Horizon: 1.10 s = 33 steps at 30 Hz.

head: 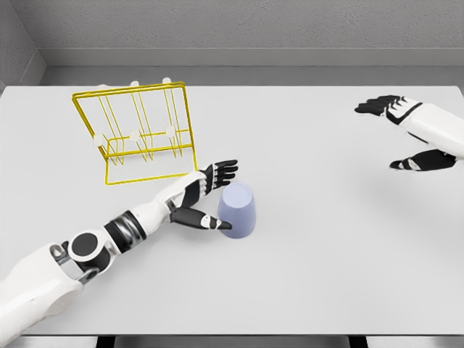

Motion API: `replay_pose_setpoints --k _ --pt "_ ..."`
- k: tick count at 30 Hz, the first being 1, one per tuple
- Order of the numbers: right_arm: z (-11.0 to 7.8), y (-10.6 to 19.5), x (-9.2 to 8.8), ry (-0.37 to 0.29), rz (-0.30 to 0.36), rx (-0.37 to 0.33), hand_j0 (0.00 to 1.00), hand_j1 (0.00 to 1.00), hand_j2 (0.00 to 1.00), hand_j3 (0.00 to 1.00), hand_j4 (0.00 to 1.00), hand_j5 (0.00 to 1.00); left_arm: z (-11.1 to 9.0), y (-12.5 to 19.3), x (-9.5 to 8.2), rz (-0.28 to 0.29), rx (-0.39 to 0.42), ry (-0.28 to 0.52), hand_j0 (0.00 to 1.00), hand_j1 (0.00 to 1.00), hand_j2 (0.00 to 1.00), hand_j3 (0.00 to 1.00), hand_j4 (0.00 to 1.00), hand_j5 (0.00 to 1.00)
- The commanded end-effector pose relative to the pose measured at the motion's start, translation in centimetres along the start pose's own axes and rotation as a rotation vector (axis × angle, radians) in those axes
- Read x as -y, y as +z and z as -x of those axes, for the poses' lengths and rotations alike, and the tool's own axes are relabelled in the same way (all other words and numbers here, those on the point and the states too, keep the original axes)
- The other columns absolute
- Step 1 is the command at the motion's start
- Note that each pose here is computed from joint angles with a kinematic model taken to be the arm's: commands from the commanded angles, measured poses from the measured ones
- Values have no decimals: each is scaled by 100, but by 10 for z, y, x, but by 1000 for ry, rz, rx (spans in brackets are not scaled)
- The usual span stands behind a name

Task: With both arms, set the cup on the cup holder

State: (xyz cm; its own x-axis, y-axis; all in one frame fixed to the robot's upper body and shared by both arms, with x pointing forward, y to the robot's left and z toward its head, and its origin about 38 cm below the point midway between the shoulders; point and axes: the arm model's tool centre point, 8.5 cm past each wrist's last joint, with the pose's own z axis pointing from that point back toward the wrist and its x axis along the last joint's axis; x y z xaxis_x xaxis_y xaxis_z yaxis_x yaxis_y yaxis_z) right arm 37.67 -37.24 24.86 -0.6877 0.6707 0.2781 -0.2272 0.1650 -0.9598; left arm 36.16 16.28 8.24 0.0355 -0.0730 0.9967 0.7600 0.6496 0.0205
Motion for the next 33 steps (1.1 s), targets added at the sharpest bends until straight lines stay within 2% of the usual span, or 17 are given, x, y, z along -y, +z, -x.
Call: replay_pose_setpoints --k 1,23,27,29,30,33 --pt "0 2 5 -5 35 -2 100 100 100 100 100 100 3 -1 1 0 -6 4 100 100 100 100 100 100" --pt "-4 0 4 -3 35 8 100 100 100 100 100 100 4 -15 23 49 6 28 100 100 100 100 100 100" --pt "-3 1 4 -6 37 5 100 100 100 100 100 100 4 -15 23 44 14 34 68 68 68 68 68 68" --pt "-3 1 4 -6 37 5 100 100 100 100 100 100 3 -15 22 42 16 36 59 59 59 59 59 59" --pt "-3 1 3 -5 34 5 100 100 100 100 100 100 3 -15 21 39 19 37 55 55 55 55 55 55" --pt "-3 1 4 -5 36 5 100 100 100 100 100 100 3 -14 19 33 18 36 55 55 55 55 55 55"
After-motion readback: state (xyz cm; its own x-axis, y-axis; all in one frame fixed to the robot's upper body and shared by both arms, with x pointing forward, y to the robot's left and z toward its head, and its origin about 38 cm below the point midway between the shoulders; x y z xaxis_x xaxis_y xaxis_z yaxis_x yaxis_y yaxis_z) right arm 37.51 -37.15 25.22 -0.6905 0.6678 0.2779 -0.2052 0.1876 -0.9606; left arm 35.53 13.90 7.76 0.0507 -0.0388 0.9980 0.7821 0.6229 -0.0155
